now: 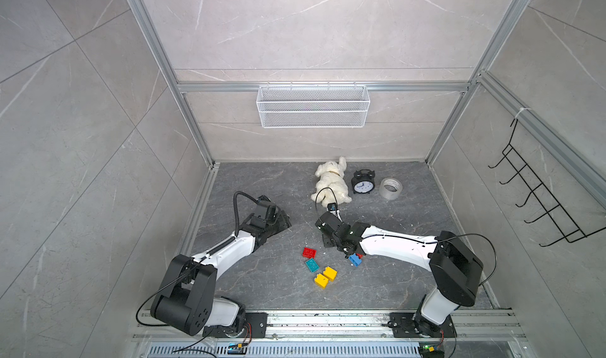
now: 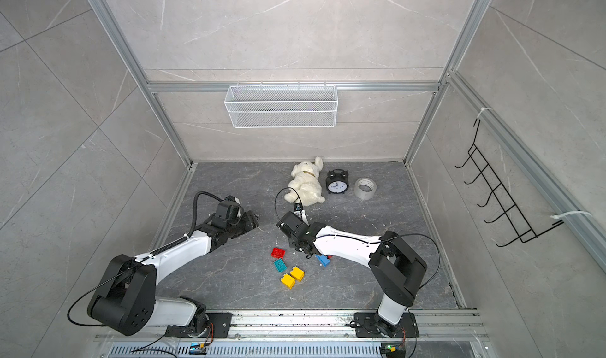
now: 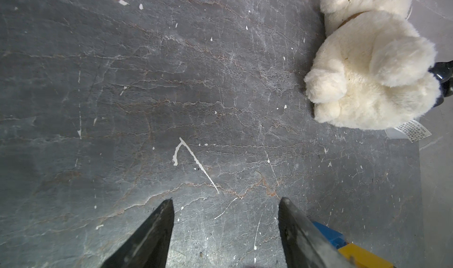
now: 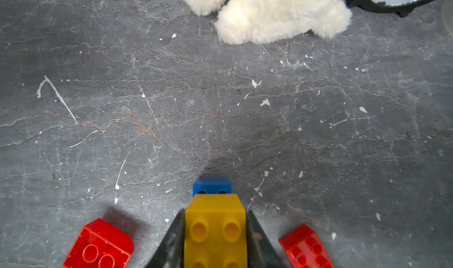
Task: Assemble the letter r with lego
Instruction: Assemble the lego brick with the lego brick.
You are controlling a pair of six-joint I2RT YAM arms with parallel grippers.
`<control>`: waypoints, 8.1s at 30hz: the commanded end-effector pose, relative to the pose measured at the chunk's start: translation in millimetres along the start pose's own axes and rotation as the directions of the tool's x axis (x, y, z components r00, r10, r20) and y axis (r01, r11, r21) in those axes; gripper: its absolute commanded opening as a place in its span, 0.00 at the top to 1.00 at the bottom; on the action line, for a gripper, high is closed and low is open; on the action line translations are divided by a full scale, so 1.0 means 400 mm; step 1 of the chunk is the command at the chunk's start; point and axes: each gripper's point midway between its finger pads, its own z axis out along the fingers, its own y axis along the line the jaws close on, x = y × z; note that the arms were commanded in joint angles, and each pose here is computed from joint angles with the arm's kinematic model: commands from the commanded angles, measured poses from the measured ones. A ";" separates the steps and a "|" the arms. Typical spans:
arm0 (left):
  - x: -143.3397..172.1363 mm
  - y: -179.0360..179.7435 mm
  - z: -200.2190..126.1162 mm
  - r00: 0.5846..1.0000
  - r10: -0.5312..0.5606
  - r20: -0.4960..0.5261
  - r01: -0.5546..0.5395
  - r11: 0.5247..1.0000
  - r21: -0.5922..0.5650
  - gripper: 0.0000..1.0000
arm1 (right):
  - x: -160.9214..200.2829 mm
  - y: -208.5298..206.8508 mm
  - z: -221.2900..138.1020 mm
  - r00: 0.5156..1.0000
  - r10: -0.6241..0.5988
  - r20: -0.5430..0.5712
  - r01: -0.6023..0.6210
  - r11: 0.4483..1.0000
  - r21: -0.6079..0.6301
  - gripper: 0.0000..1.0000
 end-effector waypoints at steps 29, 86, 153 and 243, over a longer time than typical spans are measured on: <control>-0.027 -0.028 0.013 1.000 -0.015 0.010 0.015 0.999 0.033 0.30 | 0.030 -0.005 0.022 0.995 -0.004 -0.097 0.006 1.000 0.017 0.68; -0.005 -0.016 0.043 0.999 -0.024 -0.022 0.024 0.999 0.023 0.30 | 0.121 -0.035 0.011 0.978 -0.066 -0.198 0.078 0.995 0.055 0.66; 0.005 -0.006 0.063 0.999 -0.016 -0.044 0.016 1.000 0.003 0.30 | -0.052 0.030 -0.090 0.962 -0.207 -0.180 0.157 0.953 -0.258 0.67; 0.031 -0.002 0.095 0.995 -0.027 -0.094 0.028 1.000 0.005 0.30 | 0.101 -0.048 0.017 0.904 -0.195 -0.381 0.164 0.980 -0.111 0.68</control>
